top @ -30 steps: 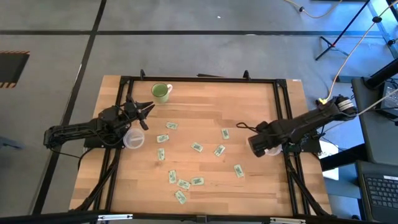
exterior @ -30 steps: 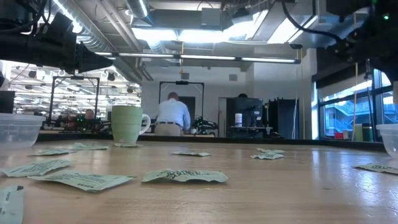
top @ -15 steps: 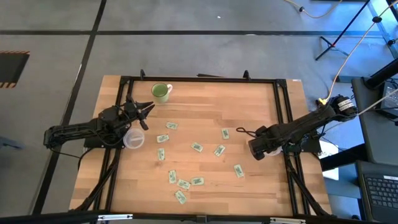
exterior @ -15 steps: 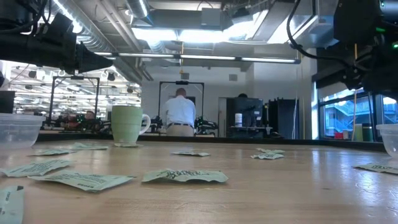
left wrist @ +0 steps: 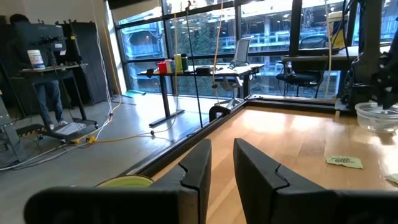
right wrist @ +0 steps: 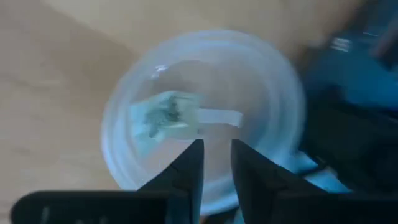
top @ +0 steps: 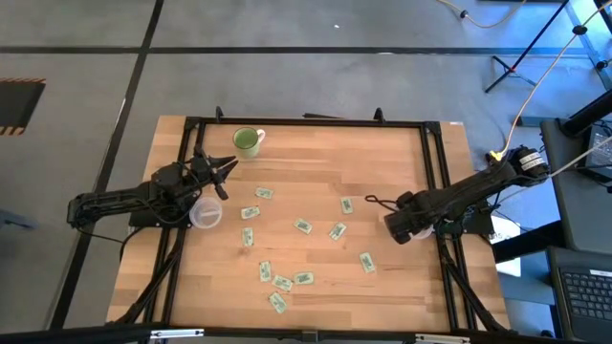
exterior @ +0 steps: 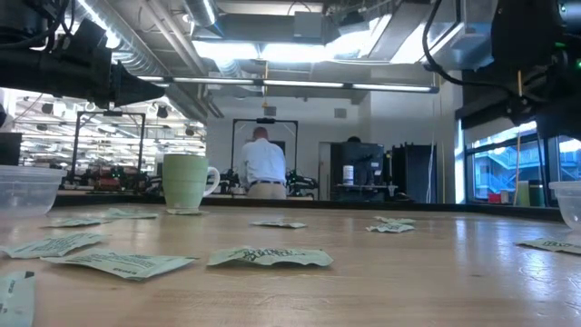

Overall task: Pick and place items into bin
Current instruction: Put the white stevia packet into the right transparent bin

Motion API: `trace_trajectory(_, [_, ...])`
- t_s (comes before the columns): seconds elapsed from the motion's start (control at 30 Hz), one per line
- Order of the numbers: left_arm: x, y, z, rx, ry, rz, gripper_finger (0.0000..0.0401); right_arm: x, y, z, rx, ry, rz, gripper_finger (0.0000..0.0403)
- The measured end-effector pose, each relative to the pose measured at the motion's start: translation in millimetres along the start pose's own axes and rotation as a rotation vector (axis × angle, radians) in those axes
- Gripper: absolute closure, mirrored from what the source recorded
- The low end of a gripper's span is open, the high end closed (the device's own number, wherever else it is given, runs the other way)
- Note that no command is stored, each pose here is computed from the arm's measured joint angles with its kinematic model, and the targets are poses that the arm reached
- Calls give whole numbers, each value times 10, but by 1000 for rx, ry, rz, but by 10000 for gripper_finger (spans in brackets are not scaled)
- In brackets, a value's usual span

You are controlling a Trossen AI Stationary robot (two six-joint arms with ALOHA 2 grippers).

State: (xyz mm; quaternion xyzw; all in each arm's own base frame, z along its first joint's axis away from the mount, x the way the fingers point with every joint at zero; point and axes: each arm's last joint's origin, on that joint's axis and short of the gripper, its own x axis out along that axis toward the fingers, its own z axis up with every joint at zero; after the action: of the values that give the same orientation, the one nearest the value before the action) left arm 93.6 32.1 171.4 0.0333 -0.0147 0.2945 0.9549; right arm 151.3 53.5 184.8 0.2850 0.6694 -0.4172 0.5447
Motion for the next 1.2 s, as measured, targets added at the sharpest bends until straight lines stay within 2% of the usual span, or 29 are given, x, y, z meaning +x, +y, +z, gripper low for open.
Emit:
trace_trajectory(0.07, [0, 0, 0, 0, 0, 0, 338, -104, -19, 7, 23, -35, -28, 308])
trace_trajectory(0.17, [0, 0, 0, 0, 0, 0, 338, -281, 45, 42, -1, -133, 29, 305])
trace_trajectory(0.37, [0, 0, 0, 0, 0, 0, 338, -579, 376, 179, -272, -531, 282, 304])
trace_trajectory(0.47, [0, 0, 0, 0, 0, 0, 338, -661, 552, 249, -417, -660, 383, 304])
trace_trajectory(0.6, [0, 0, 0, 0, 0, 0, 338, -686, 725, 425, -448, -741, 451, 304])
trace_trajectory(0.87, [0, 0, -3, 1, 2, 0, 338, -364, 866, 876, -467, -604, 364, 304])
trace_trajectory(1.2, [0, -1, -3, 1, 3, -1, 338, 44, 1044, 1115, -529, -459, 306, 304])
